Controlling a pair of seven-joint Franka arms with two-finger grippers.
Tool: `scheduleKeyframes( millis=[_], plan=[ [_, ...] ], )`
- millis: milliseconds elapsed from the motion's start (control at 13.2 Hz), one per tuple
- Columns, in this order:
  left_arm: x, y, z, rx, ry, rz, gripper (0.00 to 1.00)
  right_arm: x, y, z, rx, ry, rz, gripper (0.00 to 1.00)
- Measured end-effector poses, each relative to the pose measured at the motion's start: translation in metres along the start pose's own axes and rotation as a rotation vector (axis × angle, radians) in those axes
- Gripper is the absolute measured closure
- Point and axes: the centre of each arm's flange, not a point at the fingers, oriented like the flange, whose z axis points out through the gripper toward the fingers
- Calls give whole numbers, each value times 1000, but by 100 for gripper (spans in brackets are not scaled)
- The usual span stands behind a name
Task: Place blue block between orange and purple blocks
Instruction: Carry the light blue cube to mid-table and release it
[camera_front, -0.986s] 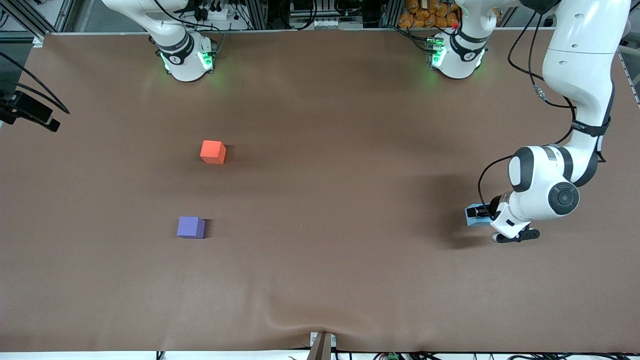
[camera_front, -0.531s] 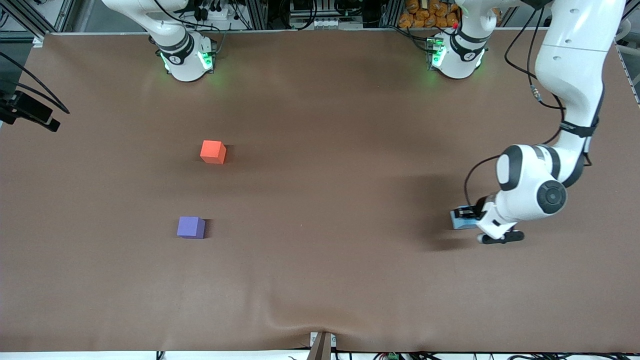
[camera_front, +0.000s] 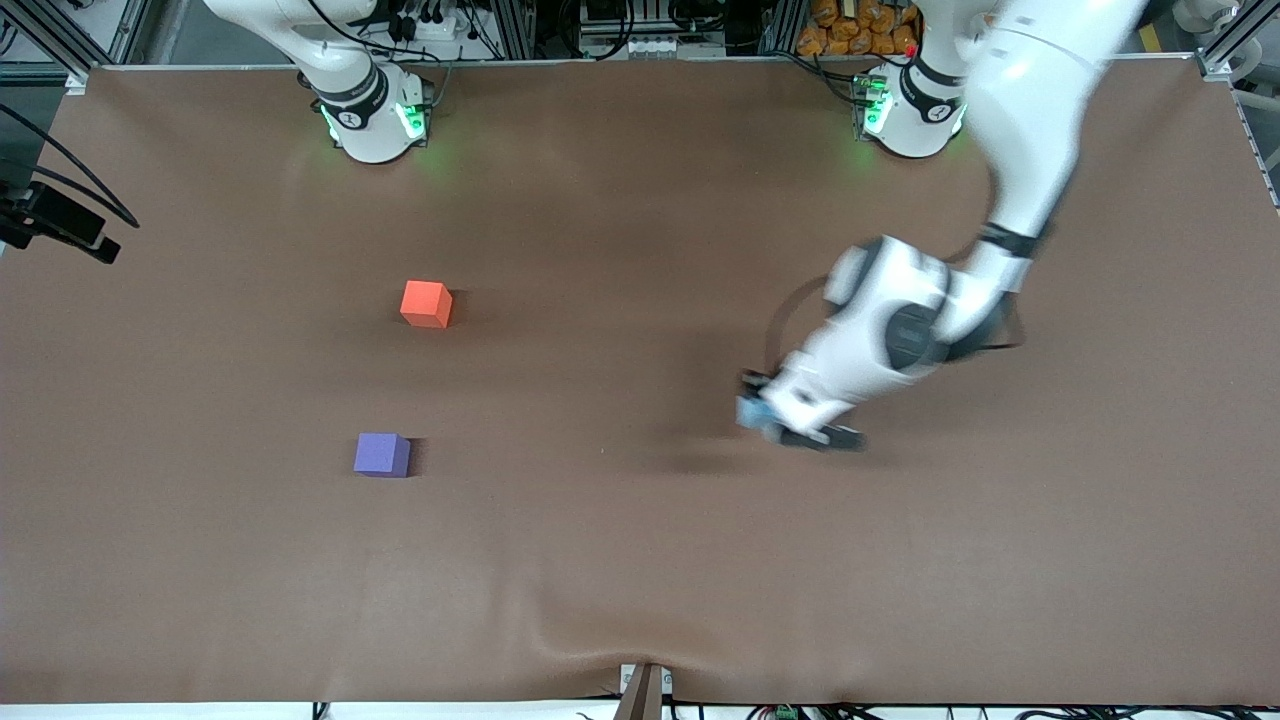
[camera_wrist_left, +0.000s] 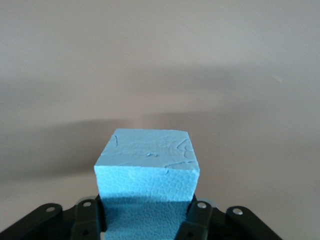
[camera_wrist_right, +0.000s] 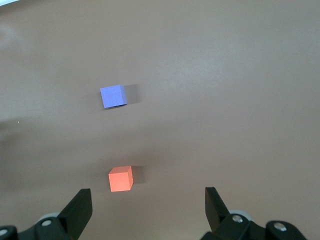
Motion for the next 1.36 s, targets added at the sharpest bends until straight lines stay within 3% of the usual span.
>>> scheduleKeyframes(
  millis=[152, 379, 910, 986, 1213, 1289, 1365],
  plan=[
    [-47, 81, 24, 4, -17, -11, 46, 0, 0, 0, 0, 0, -1, 0],
    [-95, 149, 59, 5, -42, 36, 46, 0, -1, 0, 0, 0, -2, 0],
    [-119, 208, 128, 80, 38, 107, 46, 0, -2, 1, 1, -2, -4, 0],
    [-115, 208, 127, 78, 44, 104, 41, 2, -2, 3, 0, -7, -4, 0],
    [-95, 206, 102, 67, 89, 88, 7, 8, -4, 15, -4, -27, -5, 0],
    [-89, 206, 85, 68, 101, 84, 0, 9, -5, 16, -5, -30, -8, 0],
    [-83, 207, 62, 67, 118, 84, 0, 10, -6, 18, -5, -33, -12, 0]
  ],
)
